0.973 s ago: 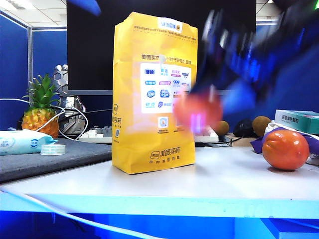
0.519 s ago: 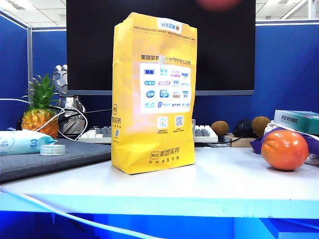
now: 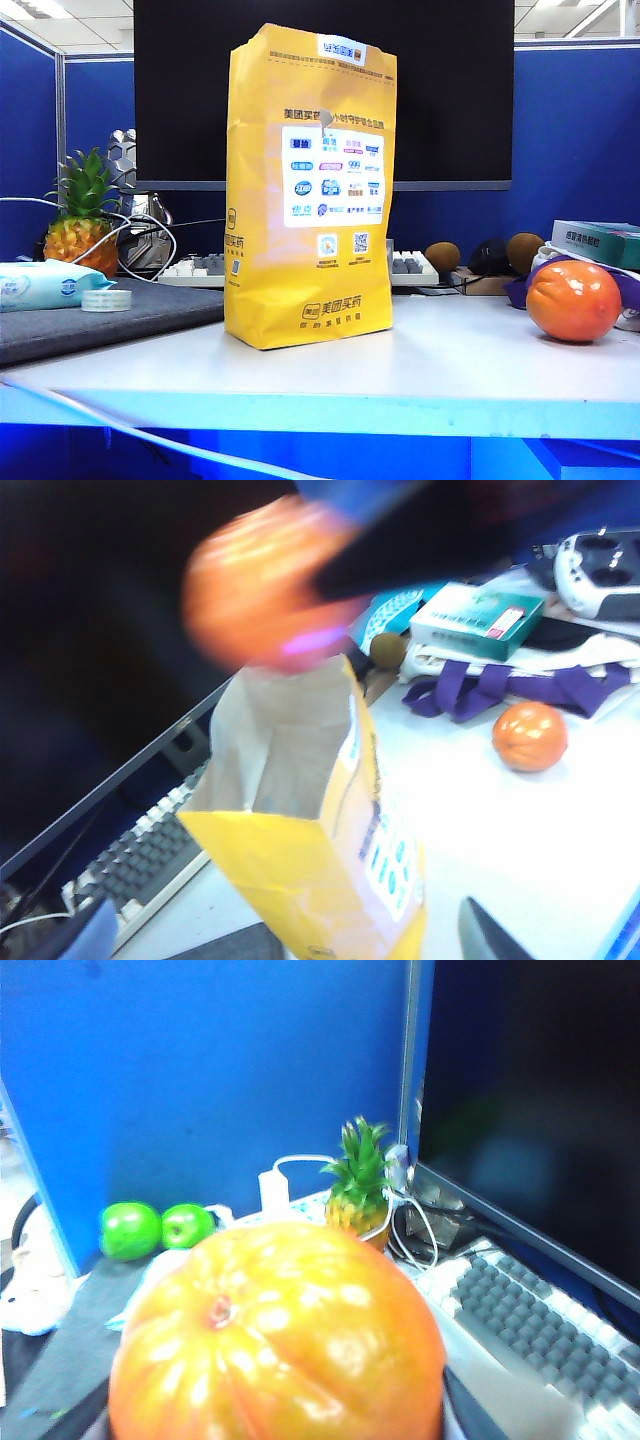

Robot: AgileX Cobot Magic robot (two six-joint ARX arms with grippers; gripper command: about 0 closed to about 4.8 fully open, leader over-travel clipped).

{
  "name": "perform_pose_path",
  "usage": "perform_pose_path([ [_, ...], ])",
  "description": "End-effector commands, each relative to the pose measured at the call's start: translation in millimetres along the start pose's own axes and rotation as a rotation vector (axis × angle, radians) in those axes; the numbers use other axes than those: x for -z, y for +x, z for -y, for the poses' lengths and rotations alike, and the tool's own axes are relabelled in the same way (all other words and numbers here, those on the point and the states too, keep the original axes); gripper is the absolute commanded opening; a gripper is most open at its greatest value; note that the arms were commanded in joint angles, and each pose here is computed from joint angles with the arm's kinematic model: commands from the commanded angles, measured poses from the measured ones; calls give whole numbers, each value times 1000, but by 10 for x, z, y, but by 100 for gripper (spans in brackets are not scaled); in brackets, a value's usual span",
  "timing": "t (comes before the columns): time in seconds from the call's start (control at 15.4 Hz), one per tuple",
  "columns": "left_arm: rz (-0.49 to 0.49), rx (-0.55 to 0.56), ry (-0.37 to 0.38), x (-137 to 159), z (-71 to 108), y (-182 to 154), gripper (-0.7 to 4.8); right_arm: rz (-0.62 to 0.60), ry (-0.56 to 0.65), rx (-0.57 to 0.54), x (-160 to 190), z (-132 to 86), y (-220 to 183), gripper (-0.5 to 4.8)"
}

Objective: Pick up the orange and throw it into the yellow paper bag.

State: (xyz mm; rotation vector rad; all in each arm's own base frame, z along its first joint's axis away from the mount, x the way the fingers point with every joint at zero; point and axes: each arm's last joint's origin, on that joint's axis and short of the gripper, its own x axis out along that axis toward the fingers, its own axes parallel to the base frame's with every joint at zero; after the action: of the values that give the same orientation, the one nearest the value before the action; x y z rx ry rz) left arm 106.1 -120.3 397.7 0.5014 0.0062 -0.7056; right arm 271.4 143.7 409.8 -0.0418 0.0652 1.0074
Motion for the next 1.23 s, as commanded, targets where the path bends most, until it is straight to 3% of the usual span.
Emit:
perform_pose_path([
  [0.06,34,93,-20,27,-51,64,479,-43,18,-6,66,223,293,-1],
  [0.26,2,31,-58,121,-242,80,479,-96,-30,18,156,259,340,9],
  [0.32,4,38,-88,141,-282,79,479,-90,-34,19,148,261,338,115],
  [0.39,13,70,-122,162,-311,88,479,-89,-32,22,145,262,336,479],
  [0.71,22,61,-116,154,-322,90,479,-83,-16,99,96,266,302,479],
  [0.84,-26,-62,-96,165,-357,69,479,-61,-28,108,-16,196,185,479],
  [0.97,-72,-212,-72,169,-387,-160,479,-3,-76,162,-318,-36,-216,479],
  [1.23,19,-262,-76,312,-276,-624,479,95,-164,267,-453,-464,-920,479],
])
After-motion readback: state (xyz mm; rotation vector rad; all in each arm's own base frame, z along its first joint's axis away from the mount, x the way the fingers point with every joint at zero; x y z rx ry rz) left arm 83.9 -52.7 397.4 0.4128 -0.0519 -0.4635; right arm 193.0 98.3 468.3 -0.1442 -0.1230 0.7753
